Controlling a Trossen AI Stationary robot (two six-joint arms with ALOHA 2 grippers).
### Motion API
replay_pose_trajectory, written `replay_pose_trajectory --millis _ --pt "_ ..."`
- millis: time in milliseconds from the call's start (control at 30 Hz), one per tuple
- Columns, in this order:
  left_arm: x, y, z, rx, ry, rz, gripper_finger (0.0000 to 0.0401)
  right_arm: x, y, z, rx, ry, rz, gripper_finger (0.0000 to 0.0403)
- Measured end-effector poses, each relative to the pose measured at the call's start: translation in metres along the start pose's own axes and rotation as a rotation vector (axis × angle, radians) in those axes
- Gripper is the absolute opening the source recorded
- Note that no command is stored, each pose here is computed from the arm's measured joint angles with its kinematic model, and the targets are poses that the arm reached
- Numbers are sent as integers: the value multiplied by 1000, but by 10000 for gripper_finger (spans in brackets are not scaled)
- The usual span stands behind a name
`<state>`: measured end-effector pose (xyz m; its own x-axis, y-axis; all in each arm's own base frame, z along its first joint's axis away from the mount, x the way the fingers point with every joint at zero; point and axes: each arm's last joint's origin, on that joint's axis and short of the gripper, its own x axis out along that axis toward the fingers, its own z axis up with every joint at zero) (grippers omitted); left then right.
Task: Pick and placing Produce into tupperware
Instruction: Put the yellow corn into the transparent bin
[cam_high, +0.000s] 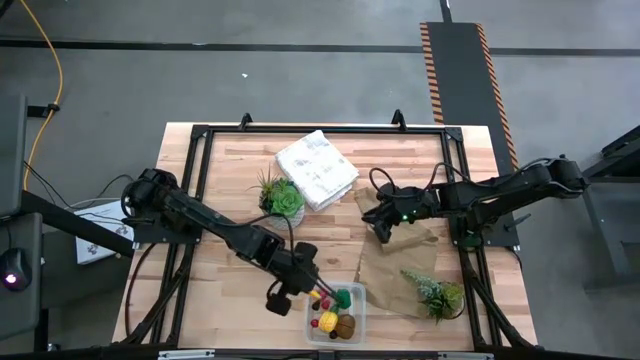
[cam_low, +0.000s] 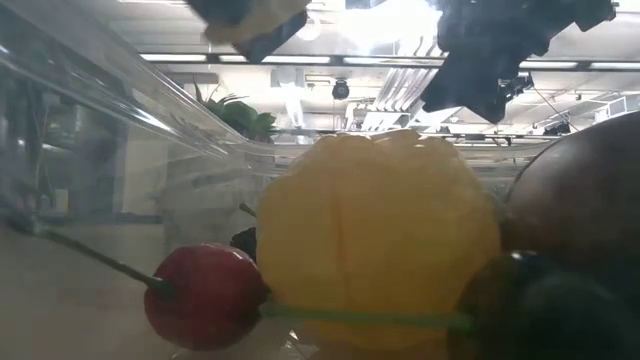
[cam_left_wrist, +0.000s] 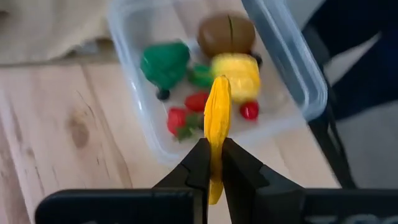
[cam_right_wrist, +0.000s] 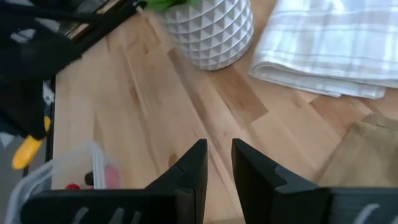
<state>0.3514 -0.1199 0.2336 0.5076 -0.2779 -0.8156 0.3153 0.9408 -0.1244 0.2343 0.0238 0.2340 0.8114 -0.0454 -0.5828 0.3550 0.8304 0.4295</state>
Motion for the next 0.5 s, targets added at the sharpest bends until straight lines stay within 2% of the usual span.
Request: replay_pose_trajectory --millis 300,500 --pt "-7 1 17 -173 -130 78 21 0 2 -1 -114 39 59 62" --pt "-1 1 22 -260 -179 72 21 0 4 0 -165 41 111 62"
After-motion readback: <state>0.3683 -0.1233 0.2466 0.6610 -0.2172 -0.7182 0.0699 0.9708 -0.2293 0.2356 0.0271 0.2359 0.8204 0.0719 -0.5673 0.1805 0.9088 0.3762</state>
